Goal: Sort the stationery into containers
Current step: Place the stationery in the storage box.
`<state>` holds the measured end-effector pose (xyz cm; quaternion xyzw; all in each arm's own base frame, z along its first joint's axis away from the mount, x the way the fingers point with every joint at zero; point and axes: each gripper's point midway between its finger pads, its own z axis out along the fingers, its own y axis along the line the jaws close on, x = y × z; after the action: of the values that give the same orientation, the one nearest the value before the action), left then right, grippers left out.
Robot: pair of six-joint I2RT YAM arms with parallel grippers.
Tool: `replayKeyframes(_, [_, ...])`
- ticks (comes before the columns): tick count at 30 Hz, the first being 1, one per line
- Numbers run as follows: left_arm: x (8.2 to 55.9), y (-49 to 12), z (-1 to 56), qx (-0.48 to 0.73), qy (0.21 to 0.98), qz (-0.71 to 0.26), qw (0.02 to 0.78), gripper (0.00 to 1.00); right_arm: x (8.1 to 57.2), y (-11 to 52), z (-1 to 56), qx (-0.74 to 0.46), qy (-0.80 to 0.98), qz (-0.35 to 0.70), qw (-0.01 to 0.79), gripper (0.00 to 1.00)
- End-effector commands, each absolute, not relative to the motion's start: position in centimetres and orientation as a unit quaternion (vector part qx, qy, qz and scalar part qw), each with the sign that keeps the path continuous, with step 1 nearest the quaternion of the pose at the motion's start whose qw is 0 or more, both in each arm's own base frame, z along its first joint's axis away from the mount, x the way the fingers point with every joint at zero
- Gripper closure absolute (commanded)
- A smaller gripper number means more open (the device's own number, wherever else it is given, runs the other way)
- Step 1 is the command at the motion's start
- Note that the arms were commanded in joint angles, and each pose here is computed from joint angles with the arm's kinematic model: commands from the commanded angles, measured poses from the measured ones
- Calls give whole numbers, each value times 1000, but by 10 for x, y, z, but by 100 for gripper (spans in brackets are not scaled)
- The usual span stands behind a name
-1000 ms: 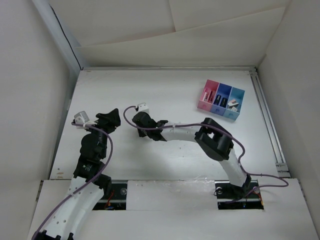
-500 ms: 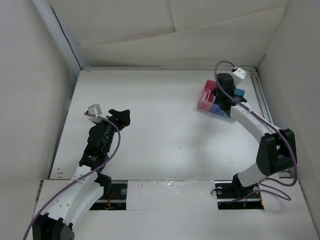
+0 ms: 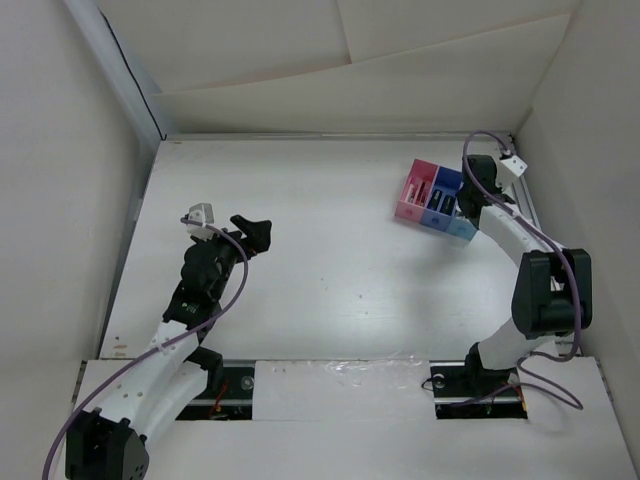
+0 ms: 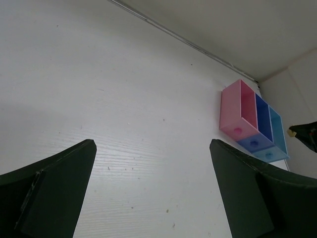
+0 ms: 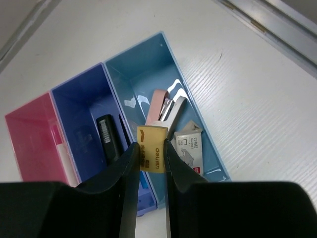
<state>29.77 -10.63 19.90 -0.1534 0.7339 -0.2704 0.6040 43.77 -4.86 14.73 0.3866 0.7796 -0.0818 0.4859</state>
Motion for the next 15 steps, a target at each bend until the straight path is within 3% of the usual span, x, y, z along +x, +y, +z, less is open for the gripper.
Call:
replayKeyframes(1, [301,-111,238,-138,699,-292,638,0,440,-51,141,399,776,-76,483,80])
replayKeyframes(2, [302,-109,238,-141,699,-289,639,0,440,-51,141,399,776,-76,483,68])
replayKeyframes(6, [303,-110,235,-141,702,-287,636,0,441,-49,146,397,775,-68,487,36])
replayKeyframes(9, [304,-110,232,-141,705,-285,633,0,440,-49,163,399,766,-61,500,18])
replayKeyframes(12, [306,-113,227,-138,711,-287,627,0,435,-43,174,394,766,-51,505,17])
replayKeyframes(13, [307,-115,227,-130,712,-288,628,0,431,-43,183,394,763,-48,509,10])
replayKeyframes(15, [310,-121,222,-122,721,-292,617,0,426,-28,195,376,768,-38,517,9])
